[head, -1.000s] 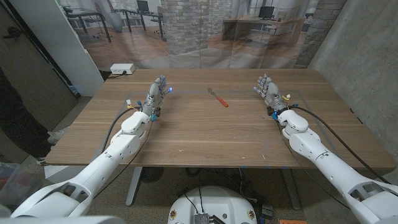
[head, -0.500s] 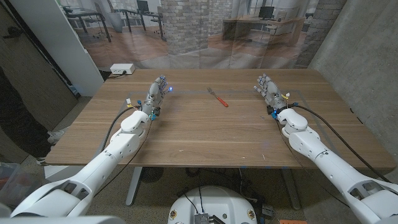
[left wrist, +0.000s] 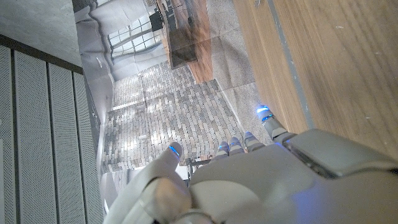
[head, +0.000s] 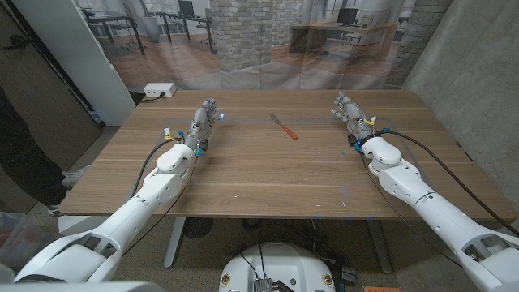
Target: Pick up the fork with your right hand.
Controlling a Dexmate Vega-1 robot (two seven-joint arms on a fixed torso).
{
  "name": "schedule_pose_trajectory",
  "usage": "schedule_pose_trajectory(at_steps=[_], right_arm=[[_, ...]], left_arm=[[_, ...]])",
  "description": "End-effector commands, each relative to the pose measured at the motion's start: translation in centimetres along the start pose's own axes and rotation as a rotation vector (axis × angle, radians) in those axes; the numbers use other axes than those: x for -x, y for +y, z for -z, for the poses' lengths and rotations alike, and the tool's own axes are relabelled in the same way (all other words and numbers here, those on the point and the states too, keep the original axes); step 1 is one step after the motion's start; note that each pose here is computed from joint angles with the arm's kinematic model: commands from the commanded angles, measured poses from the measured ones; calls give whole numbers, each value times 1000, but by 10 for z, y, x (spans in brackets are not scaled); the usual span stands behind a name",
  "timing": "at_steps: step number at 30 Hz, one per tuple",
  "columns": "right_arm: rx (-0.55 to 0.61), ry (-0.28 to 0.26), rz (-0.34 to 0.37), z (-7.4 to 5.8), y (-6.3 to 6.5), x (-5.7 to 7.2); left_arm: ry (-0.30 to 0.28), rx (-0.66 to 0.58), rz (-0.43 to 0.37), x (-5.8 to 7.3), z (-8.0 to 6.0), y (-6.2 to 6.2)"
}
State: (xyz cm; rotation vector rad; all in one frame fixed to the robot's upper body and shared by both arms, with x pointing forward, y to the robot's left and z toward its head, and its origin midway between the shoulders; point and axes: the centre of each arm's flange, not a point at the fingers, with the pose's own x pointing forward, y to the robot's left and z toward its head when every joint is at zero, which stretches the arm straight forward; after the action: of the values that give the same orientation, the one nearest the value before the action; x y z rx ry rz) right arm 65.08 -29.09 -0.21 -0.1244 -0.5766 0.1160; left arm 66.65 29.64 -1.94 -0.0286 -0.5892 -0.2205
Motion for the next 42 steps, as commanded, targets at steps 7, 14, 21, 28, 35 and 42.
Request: schedule_pose_trajectory(at_steps=[7, 14, 21, 28, 35, 42], right_arm=[[221, 33, -27, -34, 3, -4], [275, 44, -34, -43, 4, -5], [332, 58, -51, -52, 8, -8], [393, 79, -73, -61, 13, -11], [471, 98, -90, -72, 19, -14], [549, 110, -110, -83, 25, -17]], left_arm=[[-5, 13, -1, -1, 3, 2], [-6, 18, -4, -1, 5, 3], [-7, 22, -7, -1, 6, 5], [-8, 26, -7, -1, 7, 7], [-8, 34, -10, 0, 10, 10], [-11, 42, -11, 1, 12, 11]])
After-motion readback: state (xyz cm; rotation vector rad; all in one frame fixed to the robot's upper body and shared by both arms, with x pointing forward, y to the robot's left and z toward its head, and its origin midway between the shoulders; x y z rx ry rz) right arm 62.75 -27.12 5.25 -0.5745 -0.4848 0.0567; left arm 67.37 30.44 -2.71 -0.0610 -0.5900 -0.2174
